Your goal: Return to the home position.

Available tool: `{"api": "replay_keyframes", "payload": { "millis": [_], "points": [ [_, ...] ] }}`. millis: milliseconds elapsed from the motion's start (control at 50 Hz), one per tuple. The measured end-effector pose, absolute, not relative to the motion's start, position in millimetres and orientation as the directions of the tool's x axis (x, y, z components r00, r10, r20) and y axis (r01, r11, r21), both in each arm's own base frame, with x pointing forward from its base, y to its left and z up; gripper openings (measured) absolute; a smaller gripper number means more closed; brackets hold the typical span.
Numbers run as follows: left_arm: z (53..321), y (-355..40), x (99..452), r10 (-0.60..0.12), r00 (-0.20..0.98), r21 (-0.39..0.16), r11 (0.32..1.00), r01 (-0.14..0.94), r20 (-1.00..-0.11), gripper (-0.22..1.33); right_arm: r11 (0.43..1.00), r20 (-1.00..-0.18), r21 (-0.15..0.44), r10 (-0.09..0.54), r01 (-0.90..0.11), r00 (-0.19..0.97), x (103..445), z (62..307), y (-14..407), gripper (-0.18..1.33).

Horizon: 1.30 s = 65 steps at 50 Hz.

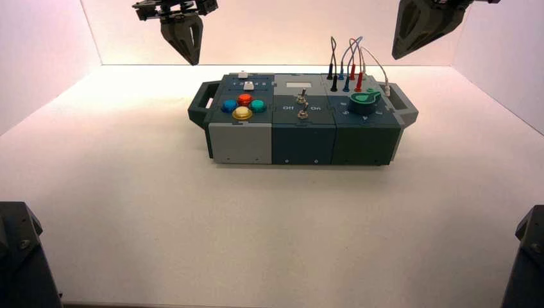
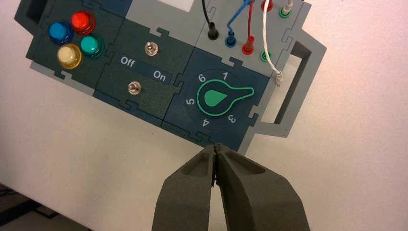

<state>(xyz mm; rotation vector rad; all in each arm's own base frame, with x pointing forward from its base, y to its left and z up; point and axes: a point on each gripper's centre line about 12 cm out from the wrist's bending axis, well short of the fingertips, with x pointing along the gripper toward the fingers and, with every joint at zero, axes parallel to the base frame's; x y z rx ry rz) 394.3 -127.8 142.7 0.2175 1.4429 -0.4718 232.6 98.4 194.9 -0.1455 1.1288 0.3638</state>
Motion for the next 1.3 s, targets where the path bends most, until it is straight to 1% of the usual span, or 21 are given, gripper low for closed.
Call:
{"api": "replay_keyframes", "payload": {
  "millis": [560, 800, 960, 1220, 1240, 1300],
  "points": [
    [143, -128, 394, -0.179, 0.058, -0.137, 0.889, 0.437, -0.982, -0.17, 0.931, -0.902, 0.060, 0.205, -0.360, 0.380, 233, 195, 98, -0.14],
    [148, -131, 390, -0.188, 0.086, -0.131, 0.886, 0.444, -0.978, -0.17, 0.931, -0.897, 0.059, 0.208, -0.361, 0.390, 235, 199, 98, -0.14],
    [163, -134, 384, -0.207, 0.122, -0.132, 0.883, 0.450, -0.971, -0.17, 0.930, -0.882, 0.056, 0.217, -0.363, 0.419, 236, 210, 98, -0.14],
    [207, -126, 361, -0.239, 0.234, -0.110, 0.883, 0.457, -0.942, -0.16, 0.928, -0.829, 0.024, 0.226, -0.372, 0.511, 230, 239, 92, -0.14],
    [207, -126, 360, -0.237, 0.233, -0.109, 0.883, 0.457, -0.943, -0.16, 0.929, -0.826, 0.023, 0.227, -0.370, 0.516, 229, 241, 91, -0.14],
    [222, -119, 352, -0.245, 0.277, -0.100, 0.887, 0.451, -0.929, -0.16, 0.931, -0.812, 0.019, 0.227, -0.364, 0.538, 228, 247, 88, -0.14]
  ]
}}
